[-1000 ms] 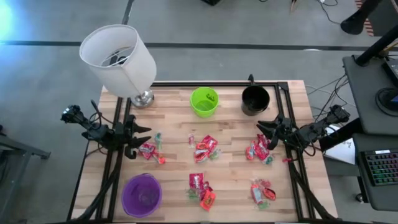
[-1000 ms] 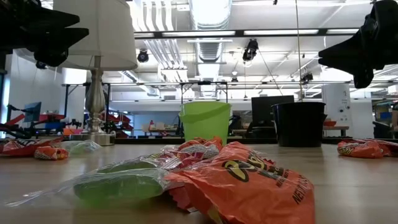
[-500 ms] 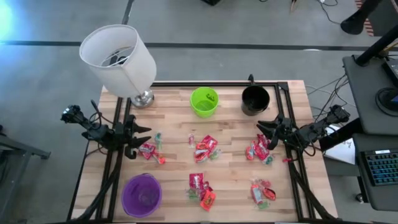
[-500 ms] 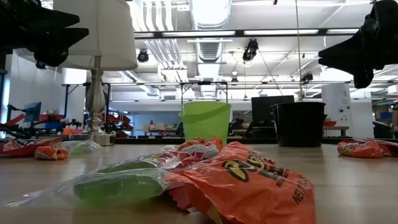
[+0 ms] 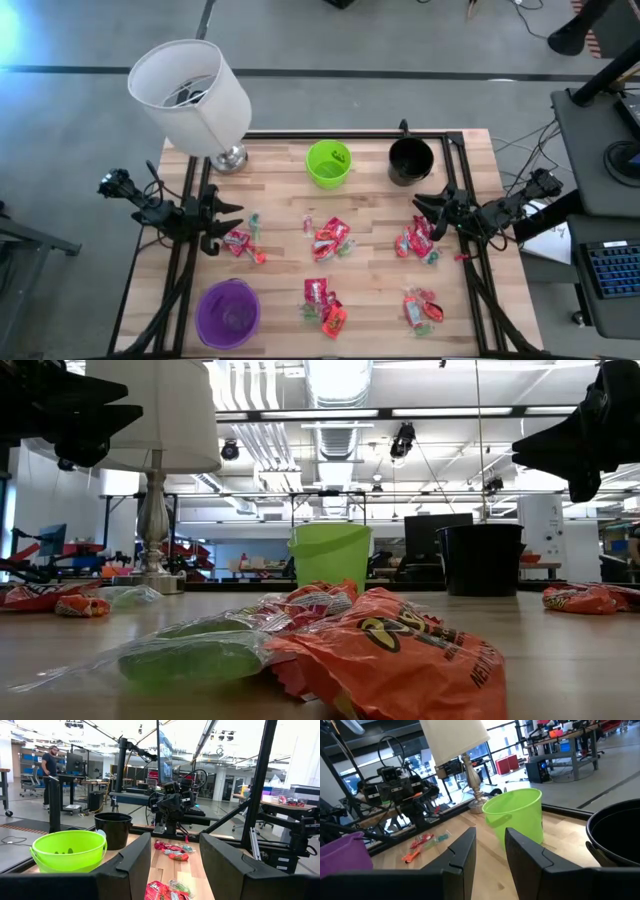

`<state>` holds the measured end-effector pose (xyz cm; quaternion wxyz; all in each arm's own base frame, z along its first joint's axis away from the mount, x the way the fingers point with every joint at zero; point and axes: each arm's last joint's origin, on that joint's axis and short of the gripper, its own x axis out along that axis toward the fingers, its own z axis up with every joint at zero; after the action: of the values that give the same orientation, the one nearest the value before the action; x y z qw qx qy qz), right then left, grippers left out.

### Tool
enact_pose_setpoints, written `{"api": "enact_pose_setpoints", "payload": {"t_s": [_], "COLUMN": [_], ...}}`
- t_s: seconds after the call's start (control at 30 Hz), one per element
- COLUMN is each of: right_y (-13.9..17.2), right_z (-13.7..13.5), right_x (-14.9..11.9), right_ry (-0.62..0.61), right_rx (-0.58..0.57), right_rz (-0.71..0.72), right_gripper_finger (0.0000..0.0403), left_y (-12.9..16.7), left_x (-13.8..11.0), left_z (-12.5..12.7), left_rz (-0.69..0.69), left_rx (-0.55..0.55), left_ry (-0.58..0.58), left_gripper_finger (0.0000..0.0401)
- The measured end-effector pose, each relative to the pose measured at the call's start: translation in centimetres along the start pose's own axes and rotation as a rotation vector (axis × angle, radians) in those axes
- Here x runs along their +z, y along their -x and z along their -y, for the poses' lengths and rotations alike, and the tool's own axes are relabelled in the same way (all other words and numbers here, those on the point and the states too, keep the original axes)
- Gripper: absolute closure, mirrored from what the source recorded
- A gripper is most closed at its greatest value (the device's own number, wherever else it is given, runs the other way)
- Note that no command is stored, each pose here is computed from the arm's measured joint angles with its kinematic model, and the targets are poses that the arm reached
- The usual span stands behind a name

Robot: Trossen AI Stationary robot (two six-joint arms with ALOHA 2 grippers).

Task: Sort candy
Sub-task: Put the red candy into the black bucket

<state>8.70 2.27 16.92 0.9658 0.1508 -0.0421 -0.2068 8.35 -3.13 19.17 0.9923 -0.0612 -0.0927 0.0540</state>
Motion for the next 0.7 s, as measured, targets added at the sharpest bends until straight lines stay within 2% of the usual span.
{"api": "enact_pose_setpoints", "payload": {"t_s": [0.17, 0.47, 0.7], "right_y": [0.00, 0.00, 0.00], "right_z": [0.00, 0.00, 0.01], "right_x": [-0.01, -0.01, -0.01], "right_ry": [-0.008, -0.183, -0.187], "right_rx": [0.000, 0.000, 0.000], "right_rz": [-0.001, 0.000, 0.000], "right_gripper_finger": [0.0307, 0.0307, 0.0307], "left_y": [0.00, 0.00, 0.00], "left_x": [0.00, 0.00, 0.00], "left_z": [0.00, 0.00, 0.00], "left_rz": [0.000, 0.000, 0.000], "left_rx": [0.000, 0.000, 0.000], "left_ry": [0.000, 0.000, 0.000], "left_gripper_finger": [0.0249, 0.0249, 0.0249]}}
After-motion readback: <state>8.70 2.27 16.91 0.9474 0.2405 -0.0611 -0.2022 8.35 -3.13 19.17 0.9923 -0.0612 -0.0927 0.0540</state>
